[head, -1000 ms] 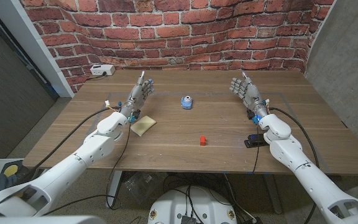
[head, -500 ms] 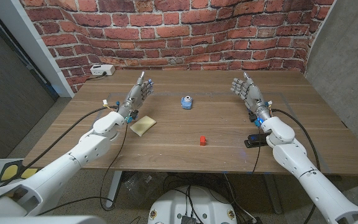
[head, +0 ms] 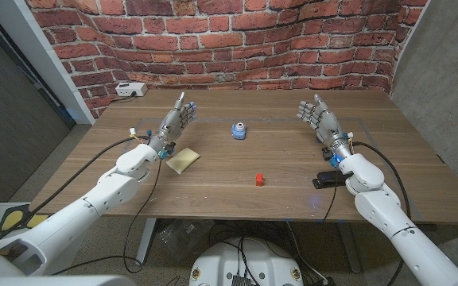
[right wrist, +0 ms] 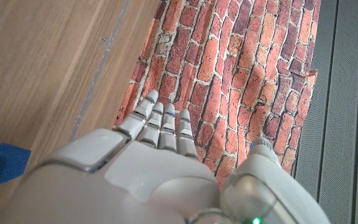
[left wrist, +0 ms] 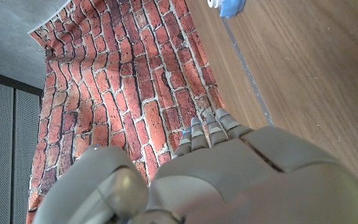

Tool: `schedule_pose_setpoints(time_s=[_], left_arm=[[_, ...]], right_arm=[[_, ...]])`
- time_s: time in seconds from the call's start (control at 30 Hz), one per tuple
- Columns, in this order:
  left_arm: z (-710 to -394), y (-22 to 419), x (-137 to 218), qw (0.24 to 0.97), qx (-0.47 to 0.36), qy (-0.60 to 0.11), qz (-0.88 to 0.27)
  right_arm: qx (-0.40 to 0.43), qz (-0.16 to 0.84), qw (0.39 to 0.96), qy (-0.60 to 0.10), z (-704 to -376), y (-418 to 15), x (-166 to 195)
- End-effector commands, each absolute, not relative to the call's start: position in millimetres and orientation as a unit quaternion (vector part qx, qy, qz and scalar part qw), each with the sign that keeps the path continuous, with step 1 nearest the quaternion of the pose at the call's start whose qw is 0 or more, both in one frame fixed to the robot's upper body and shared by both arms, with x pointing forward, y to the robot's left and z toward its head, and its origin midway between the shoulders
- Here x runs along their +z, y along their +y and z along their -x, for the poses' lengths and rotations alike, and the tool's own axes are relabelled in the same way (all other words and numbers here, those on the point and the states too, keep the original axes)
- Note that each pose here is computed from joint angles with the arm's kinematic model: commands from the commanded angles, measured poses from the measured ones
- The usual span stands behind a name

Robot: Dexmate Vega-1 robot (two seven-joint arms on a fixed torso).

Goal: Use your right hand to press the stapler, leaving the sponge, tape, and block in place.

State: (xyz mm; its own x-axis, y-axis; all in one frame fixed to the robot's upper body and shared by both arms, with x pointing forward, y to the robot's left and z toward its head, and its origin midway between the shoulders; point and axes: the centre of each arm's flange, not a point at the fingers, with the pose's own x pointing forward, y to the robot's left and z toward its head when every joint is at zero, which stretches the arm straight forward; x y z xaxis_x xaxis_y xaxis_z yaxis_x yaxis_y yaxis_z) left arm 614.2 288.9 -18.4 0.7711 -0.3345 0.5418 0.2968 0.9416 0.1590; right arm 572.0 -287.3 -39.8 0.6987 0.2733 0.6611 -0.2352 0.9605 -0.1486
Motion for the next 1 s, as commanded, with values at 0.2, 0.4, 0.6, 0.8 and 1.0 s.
schedule_pose_setpoints(time_s=[0.2, 0.4, 0.6, 0.8, 1.0], left_arm=[[-612, 281, -17, 0.940, -0.171, -0.292, -0.036], [-613, 272, -12, 0.936, -0.188, -0.293, -0.045], [-614, 266, -8, 0.934, -0.191, -0.299, -0.049], [-615, 262, -11, 0.935, -0.194, -0.293, -0.052], [-614, 261, -13, 0.936, -0.189, -0.293, -0.052]], right_arm=[[0.123, 0.040, 0.915, -0.382, -536, -298, -50], [0.116, 0.041, 0.915, -0.384, -523, -303, -55], [0.111, 0.044, 0.917, -0.382, -512, -306, -60], [0.107, 0.041, 0.917, -0.383, -503, -308, -67], [0.102, 0.039, 0.916, -0.387, -495, -309, -75]])
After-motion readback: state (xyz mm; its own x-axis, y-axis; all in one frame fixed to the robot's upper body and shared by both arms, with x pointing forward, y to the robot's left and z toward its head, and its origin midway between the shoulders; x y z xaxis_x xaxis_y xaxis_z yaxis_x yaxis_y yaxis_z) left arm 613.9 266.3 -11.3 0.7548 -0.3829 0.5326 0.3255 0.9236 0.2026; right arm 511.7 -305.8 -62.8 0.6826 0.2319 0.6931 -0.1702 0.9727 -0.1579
